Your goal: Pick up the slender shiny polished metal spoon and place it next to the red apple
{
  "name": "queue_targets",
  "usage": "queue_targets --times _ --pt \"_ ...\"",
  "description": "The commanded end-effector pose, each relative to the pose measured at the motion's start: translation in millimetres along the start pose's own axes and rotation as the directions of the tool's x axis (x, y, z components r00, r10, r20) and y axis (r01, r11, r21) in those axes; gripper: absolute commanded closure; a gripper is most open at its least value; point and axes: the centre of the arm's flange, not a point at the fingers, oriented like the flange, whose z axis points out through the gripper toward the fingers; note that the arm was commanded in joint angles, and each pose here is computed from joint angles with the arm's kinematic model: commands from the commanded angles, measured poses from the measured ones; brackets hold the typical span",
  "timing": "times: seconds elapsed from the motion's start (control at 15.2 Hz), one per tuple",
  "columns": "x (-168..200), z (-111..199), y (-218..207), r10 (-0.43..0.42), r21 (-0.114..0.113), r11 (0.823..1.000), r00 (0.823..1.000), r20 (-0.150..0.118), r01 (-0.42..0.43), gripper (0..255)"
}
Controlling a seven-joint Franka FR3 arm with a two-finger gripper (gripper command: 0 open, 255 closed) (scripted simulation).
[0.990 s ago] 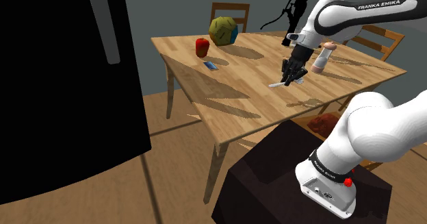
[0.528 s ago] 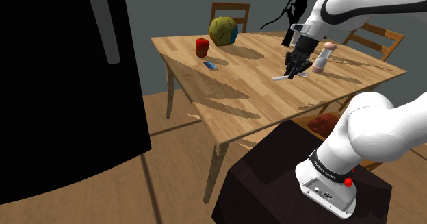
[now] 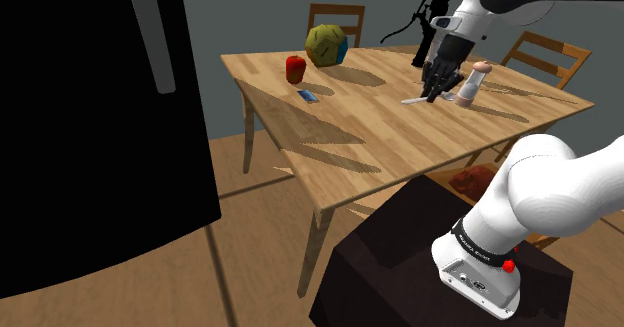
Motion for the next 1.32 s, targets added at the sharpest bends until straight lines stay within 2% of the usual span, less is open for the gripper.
queue_targets --times 0.0,0.4,1.25 --pt "2 -9 -3 0.0 0.0 1.0 1.0 0.0 0.0 255" --pt "9 -37 -7 0.0 0.0 1.0 1.0 0.0 0.0 255" --pt "135 -23 109 0.0 0.0 1.0 1.0 0.0 0.0 255"
